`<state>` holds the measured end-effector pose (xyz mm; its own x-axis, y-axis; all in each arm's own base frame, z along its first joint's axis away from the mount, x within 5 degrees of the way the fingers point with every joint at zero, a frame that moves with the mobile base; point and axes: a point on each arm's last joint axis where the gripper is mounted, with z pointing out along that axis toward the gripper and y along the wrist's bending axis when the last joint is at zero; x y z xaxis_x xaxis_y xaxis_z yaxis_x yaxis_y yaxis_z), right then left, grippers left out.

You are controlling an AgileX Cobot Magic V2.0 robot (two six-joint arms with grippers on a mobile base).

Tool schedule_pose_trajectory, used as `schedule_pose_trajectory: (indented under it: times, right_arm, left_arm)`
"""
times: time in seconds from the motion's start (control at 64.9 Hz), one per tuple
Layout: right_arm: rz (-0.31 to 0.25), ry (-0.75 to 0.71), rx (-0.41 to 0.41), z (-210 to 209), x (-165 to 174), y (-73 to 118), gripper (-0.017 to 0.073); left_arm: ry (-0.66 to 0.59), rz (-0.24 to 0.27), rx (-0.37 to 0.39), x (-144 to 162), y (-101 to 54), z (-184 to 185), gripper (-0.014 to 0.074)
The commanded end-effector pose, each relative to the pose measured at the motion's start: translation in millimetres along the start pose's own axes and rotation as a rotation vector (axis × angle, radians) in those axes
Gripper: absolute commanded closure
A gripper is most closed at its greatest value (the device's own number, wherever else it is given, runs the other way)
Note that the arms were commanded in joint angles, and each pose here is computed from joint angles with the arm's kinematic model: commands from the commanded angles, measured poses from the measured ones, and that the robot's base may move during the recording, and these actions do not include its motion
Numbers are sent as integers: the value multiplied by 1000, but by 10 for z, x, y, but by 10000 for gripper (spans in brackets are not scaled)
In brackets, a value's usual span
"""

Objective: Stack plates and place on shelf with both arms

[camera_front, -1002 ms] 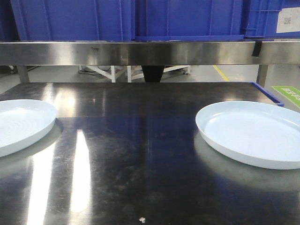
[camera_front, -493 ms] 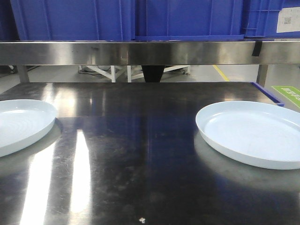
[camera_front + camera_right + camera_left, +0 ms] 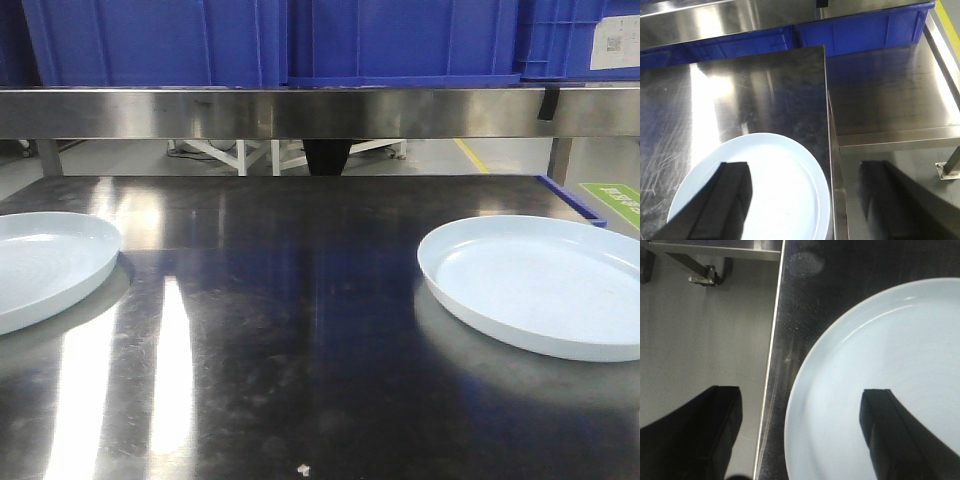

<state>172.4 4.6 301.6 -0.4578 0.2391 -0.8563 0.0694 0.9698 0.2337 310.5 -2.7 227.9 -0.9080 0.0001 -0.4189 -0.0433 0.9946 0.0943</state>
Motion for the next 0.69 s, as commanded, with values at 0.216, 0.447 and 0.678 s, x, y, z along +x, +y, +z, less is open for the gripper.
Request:
schedule_pose_trajectory:
  times: [0.216,0.447,0.678]
  right_arm:
    - [-6,-117,-13,-55,-197,32,2]
    - [-6,-117,-13,-55,-197,32,2]
    - [-6,-117,-13,-55,-197,32,2]
  left_arm:
    - [-103,-15,11,-138,4,-124,68]
    - [-104,-3,2,-139,12,-124,68]
    - [-104,-11,-6,-140,54,-120,68]
